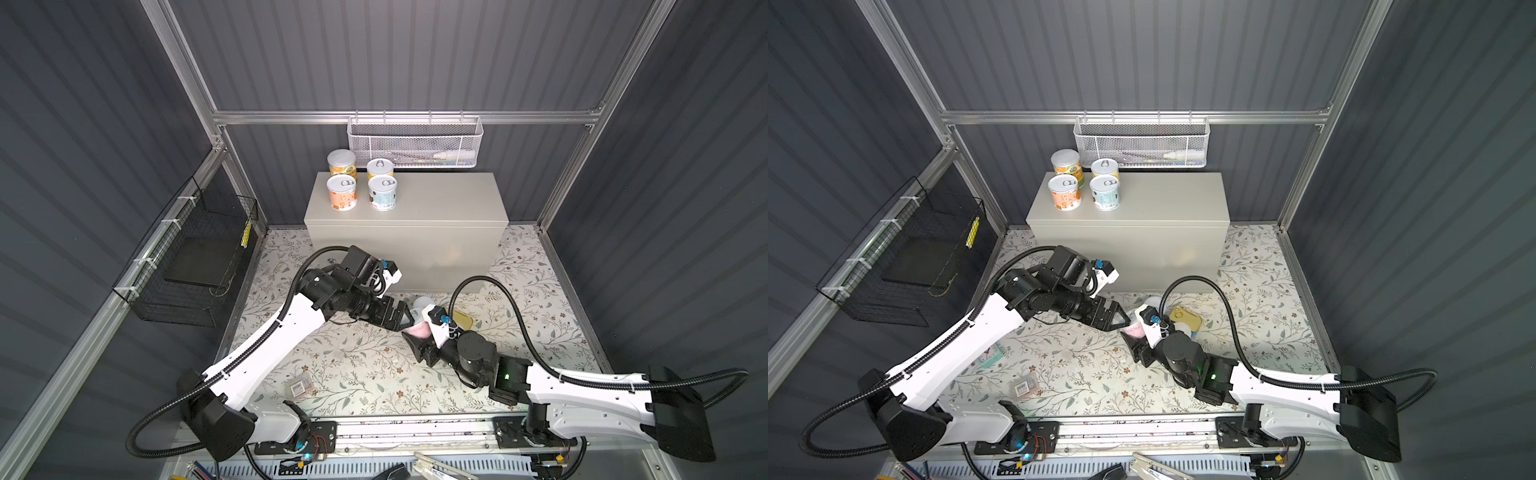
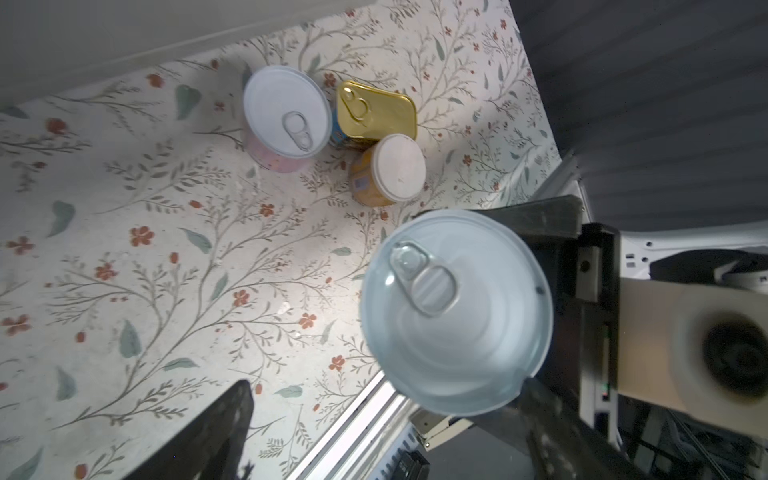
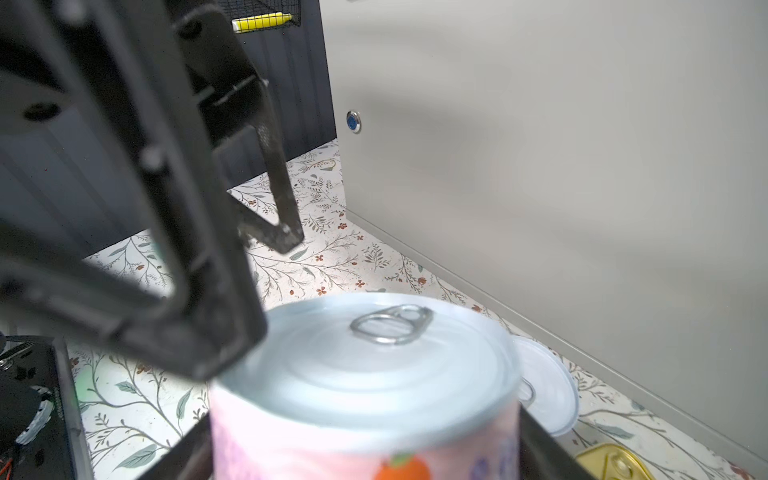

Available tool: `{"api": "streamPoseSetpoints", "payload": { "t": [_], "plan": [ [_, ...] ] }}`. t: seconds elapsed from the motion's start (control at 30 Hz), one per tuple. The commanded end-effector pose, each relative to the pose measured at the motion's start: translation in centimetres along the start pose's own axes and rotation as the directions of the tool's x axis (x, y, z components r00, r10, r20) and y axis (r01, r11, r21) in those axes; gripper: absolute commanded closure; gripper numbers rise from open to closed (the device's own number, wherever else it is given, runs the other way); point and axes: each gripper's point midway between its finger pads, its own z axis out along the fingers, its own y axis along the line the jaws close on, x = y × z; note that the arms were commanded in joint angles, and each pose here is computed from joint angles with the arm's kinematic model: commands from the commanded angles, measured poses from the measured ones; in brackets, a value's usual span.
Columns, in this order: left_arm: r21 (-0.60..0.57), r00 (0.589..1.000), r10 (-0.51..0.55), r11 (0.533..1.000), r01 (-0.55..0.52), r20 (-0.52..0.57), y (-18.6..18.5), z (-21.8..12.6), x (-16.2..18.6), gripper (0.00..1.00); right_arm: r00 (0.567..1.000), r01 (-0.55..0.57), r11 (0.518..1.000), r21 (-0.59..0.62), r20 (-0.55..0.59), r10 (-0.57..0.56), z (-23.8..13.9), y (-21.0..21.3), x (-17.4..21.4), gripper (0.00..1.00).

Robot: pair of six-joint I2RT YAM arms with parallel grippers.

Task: Place and organize the canned foods onto the counter
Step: 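Open the left gripper and draw it back while the right gripper holds the pink can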

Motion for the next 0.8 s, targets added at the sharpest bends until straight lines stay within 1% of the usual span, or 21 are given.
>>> {"api": "streamPoseSetpoints", "payload": {
  "t": [0.0, 0.13, 0.27, 0.5, 0.67, 0.77],
  "plan": [
    [-0.115, 0.996, -0.010, 0.993, 0.020, 0.094, 1.5, -2.3, -0.8, 0.00, 0.993, -0.074, 0.996, 0.046, 0.099, 0.070, -0.9, -1.1, -2.9, 0.33],
    [-0.136, 0.981, -0.030, 0.989, 0.057, 0.193, 2.0, -3.5, -1.0, 0.00, 0.992, -0.100, 0.991, 0.089, 0.085, 0.093, -1.3, -2.1, -2.2, 0.34],
    [-0.191, 0.961, -0.040, 0.977, 0.096, 0.275, 3.1, -4.9, -1.0, 0.00, 0.988, -0.135, 0.984, 0.116, 0.088, 0.125, -1.7, -2.8, -1.7, 0.34],
    [-0.255, 0.944, -0.076, 0.953, 0.164, 0.320, 5.4, -5.1, 1.1, 0.00, 0.988, -0.141, 0.982, 0.123, 0.076, 0.132, -2.1, -3.0, -1.6, 0.33],
    [-0.269, 0.919, -0.130, 0.932, 0.241, 0.373, 7.5, -4.2, 3.3, 0.00, 0.990, -0.134, 0.982, 0.129, 0.051, 0.128, -2.4, -3.2, -1.9, 0.33],
    [-0.282, 0.917, -0.151, 0.922, 0.266, 0.370, 8.6, -3.3, 4.3, 0.00, 0.988, -0.145, 0.981, 0.125, 0.061, 0.139, -2.7, -3.2, -2.5, 0.32]
  ]
}}
